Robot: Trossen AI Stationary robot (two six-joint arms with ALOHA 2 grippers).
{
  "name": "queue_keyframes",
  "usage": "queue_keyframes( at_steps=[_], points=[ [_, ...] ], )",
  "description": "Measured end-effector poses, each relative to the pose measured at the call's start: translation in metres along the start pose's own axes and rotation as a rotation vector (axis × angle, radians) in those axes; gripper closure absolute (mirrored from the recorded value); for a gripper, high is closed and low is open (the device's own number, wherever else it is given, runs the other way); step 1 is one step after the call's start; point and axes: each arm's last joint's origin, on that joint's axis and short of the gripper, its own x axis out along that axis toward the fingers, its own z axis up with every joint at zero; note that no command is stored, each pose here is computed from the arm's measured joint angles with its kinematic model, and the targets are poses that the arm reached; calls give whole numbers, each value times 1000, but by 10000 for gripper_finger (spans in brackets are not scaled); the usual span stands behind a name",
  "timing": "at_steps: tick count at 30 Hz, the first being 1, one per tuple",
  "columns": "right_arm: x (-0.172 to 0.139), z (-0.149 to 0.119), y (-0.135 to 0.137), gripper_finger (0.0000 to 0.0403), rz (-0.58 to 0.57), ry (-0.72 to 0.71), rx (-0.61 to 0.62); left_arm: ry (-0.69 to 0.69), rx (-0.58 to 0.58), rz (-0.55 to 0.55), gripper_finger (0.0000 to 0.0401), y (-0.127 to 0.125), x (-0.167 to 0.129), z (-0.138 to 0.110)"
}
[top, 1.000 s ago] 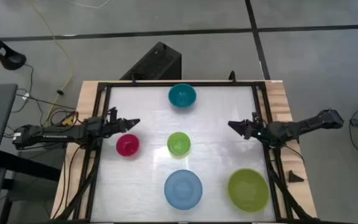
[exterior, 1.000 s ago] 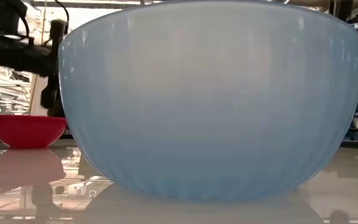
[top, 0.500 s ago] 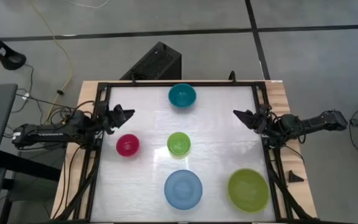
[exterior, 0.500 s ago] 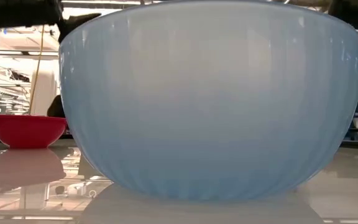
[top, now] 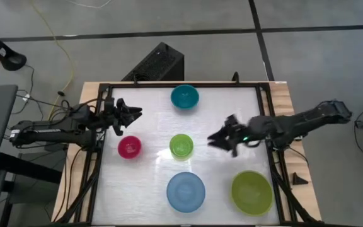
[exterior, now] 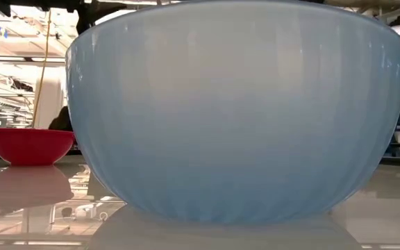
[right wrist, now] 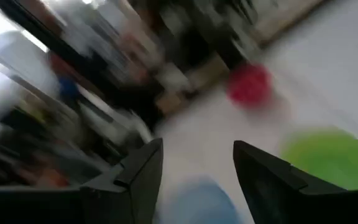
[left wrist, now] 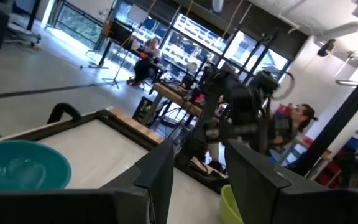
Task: Nest bowls inside each other
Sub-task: Stack the light blue bowl on the green bowl
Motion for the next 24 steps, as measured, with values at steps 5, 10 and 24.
queue_keyframes(
  at_steps=[5, 10, 24],
  points=[
    [30, -12, 10, 173, -51, 191, -63, 1, -14, 3, 268, 0, 0, 0],
    [51, -42, 8, 173, -63, 363, -45, -6, -37, 12, 268, 0, 0, 0],
    [105, -95, -16, 173, -163, 489, 74, -5, -20, -35, 268, -2, 0, 2]
  ],
)
